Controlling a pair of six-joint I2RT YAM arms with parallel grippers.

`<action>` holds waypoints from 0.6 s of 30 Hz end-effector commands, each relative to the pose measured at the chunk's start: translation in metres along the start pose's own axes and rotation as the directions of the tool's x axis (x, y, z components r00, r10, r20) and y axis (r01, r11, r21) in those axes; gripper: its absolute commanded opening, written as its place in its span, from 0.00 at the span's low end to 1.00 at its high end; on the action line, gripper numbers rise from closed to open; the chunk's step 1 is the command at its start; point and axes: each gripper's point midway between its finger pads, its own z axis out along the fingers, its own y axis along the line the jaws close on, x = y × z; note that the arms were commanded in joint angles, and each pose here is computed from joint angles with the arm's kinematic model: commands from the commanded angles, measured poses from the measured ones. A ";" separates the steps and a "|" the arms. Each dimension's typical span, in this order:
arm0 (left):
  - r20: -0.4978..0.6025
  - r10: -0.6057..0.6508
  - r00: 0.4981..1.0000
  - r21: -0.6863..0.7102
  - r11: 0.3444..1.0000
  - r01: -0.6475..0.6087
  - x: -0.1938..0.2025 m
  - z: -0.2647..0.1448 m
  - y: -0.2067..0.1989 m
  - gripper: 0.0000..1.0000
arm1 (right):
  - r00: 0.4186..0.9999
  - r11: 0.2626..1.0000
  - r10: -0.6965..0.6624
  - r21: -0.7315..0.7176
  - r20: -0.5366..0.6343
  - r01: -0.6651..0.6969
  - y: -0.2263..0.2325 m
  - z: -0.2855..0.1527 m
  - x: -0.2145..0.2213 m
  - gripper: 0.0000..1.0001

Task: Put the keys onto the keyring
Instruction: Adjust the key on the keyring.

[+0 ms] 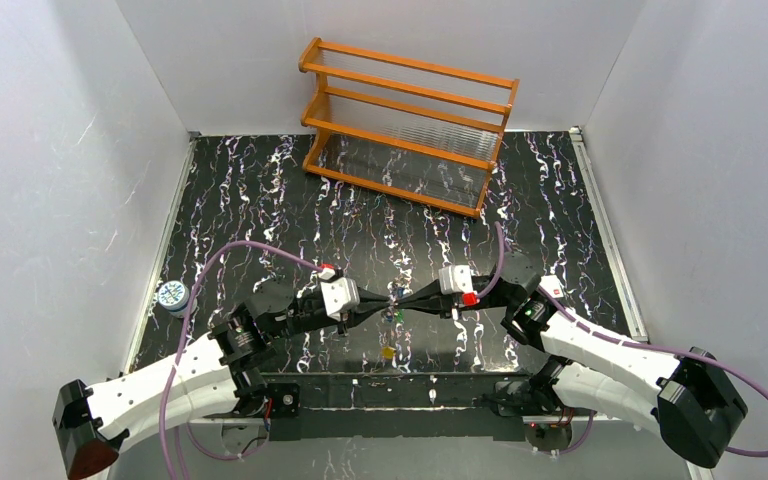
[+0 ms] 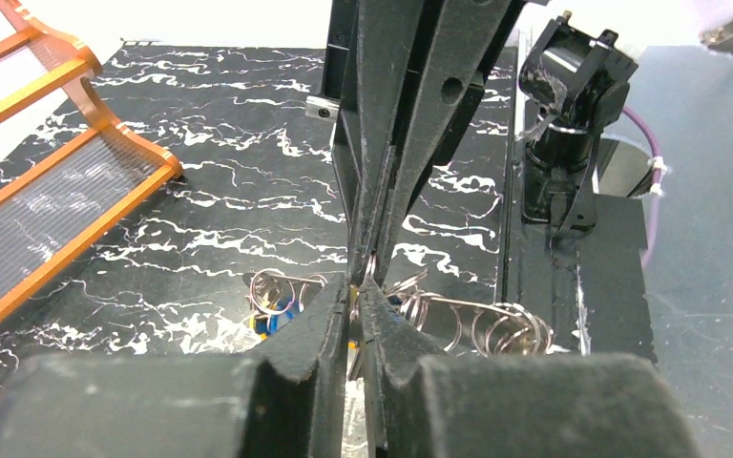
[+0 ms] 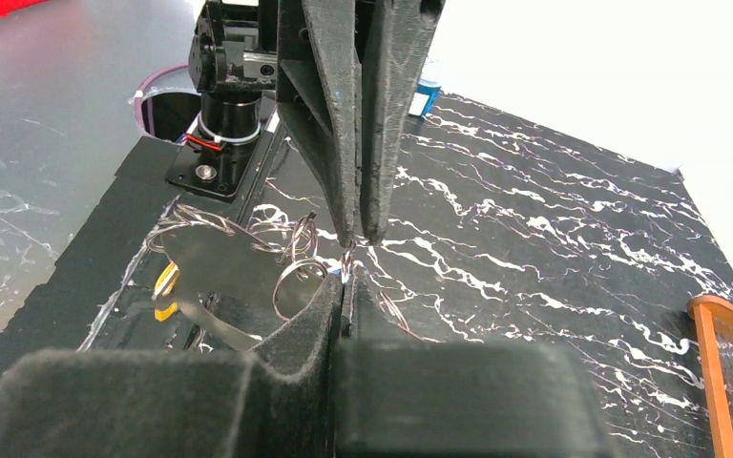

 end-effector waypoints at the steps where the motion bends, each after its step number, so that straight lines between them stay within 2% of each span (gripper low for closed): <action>1: -0.003 -0.004 1.000 0.011 1.000 0.004 0.002 0.001 -0.002 0.04 | 0.993 0.995 -0.097 0.012 0.064 0.096 -0.009 0.002 -0.031 0.01; 5: -0.021 -0.019 1.000 0.026 0.999 0.019 0.007 0.002 -0.005 0.04 | 0.993 0.995 -0.099 0.019 0.064 0.098 -0.010 0.001 -0.032 0.01; 7: -0.027 -0.023 0.999 0.037 0.999 0.024 0.009 0.003 -0.007 0.00 | 0.993 0.995 -0.099 0.020 0.064 0.098 -0.010 0.001 -0.032 0.01; 18: -0.112 -0.042 0.993 0.002 0.999 0.043 0.033 -0.003 -0.004 0.00 | 0.992 0.995 -0.101 0.025 0.076 0.100 -0.010 0.001 -0.037 0.01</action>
